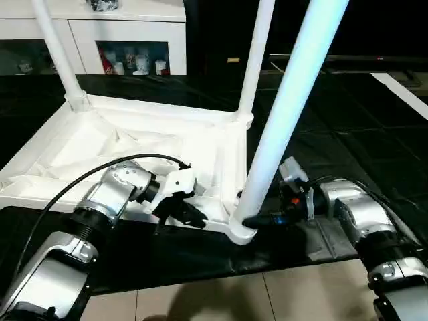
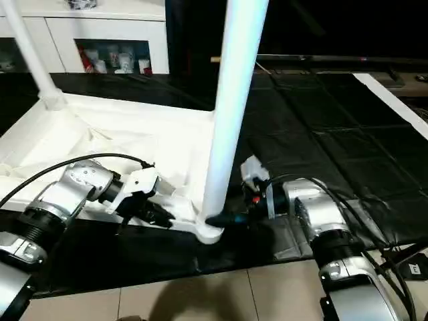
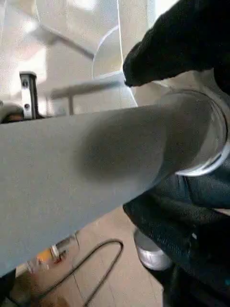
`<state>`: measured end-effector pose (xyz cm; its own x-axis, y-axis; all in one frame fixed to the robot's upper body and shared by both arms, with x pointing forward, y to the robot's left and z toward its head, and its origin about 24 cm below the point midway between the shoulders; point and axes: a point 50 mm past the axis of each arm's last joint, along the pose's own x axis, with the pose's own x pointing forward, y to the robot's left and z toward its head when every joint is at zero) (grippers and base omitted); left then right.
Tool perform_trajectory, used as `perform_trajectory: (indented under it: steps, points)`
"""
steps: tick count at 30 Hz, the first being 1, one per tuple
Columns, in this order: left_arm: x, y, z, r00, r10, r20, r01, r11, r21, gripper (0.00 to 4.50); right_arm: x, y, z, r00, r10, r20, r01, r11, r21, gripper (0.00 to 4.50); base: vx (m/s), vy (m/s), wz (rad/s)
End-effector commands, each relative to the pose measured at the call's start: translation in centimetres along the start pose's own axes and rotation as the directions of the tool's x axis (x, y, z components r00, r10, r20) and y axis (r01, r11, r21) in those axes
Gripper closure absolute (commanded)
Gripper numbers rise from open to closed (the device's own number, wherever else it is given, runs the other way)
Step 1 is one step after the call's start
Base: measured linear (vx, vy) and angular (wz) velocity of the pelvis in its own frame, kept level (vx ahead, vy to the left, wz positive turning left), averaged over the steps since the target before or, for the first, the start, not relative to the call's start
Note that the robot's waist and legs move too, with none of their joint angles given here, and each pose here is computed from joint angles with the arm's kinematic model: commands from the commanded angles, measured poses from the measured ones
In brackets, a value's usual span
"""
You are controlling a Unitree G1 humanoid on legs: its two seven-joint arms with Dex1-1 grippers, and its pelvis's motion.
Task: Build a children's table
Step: Rotate leg to tighten
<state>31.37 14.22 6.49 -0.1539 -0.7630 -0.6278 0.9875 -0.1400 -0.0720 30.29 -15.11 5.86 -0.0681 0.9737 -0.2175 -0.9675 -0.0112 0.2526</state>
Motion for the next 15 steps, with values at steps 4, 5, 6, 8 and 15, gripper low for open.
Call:
perform_trajectory:
  steps: [4,5,6,8,15]
  points:
    - [1.09,-0.60,-0.09,0.995,-0.098,-0.038,0.098,0.995,0.016,4.50,-0.15,-0.01,0.13,0.998,0.040,-0.050,-0.041,0.999,-0.023,1.32,0.000,0.000,0.00]
    - [1.07,-0.55,-0.04,0.995,-0.094,-0.037,0.095,0.995,0.019,4.50,-0.06,-0.09,0.14,0.998,0.043,-0.050,-0.044,0.999,-0.019,1.42,0.000,0.000,0.00]
    - [1.06,-0.53,-0.03,0.995,-0.092,-0.036,0.093,0.995,0.019,4.50,-0.03,-0.10,0.15,0.998,0.046,-0.049,-0.046,0.999,-0.017,1.51,0.000,0.000,0.00]
    - [1.06,-0.50,-0.05,0.995,-0.088,-0.035,0.089,0.996,0.020,4.50,0.01,-0.09,0.15,0.998,0.050,-0.048,-0.051,0.999,-0.015,1.75,0.000,0.000,0.00]
    - [1.19,-0.26,-0.13,0.998,-0.056,-0.028,0.056,0.998,0.005,4.50,0.13,-0.03,-0.04,0.999,0.051,-0.020,-0.051,0.999,-0.002,2.23,0.000,0.000,0.00]
